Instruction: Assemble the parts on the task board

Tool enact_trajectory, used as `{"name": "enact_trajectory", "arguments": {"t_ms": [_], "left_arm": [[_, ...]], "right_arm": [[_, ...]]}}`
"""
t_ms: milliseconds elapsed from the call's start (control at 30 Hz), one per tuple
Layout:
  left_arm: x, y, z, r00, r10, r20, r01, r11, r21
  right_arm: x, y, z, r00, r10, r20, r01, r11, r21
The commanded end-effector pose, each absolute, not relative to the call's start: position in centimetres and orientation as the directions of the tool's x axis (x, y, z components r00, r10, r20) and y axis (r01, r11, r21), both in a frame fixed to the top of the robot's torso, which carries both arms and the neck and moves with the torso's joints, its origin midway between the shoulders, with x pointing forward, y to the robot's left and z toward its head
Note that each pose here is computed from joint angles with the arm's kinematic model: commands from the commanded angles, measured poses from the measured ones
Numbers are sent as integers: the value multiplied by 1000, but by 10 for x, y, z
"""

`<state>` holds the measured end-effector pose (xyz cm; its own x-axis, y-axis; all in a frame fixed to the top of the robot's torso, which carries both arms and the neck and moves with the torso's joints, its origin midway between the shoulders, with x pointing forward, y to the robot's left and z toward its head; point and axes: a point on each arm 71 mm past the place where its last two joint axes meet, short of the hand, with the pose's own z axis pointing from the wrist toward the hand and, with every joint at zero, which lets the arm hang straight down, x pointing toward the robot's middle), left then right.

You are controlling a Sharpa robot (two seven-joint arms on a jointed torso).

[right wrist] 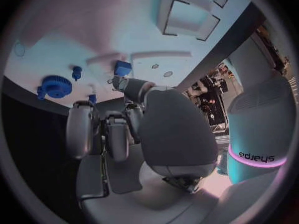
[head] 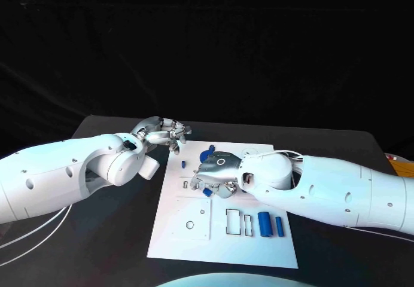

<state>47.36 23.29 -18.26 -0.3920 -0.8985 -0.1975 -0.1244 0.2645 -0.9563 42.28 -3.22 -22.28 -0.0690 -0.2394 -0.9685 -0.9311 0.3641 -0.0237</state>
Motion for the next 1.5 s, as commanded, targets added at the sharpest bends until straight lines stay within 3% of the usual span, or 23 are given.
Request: {"name": "enact_trajectory", "arguments": {"t_ms": [33,633,1500], "left_arm": [[474,232,-180,-383,-905,-187,-112,246,-963],[475,234,-181,-381,-905,-188,-126,253,-959],[475,234,-183,-386,-903,-187,-144,259,-955]], "right_arm": [[422,-33,-228,-48,-308,-950,-941,333,-60],[425,-41,-232,-30,-352,-936,-936,337,-97],[427,-38,-234,-13,-317,-948,-942,322,-95]]}}
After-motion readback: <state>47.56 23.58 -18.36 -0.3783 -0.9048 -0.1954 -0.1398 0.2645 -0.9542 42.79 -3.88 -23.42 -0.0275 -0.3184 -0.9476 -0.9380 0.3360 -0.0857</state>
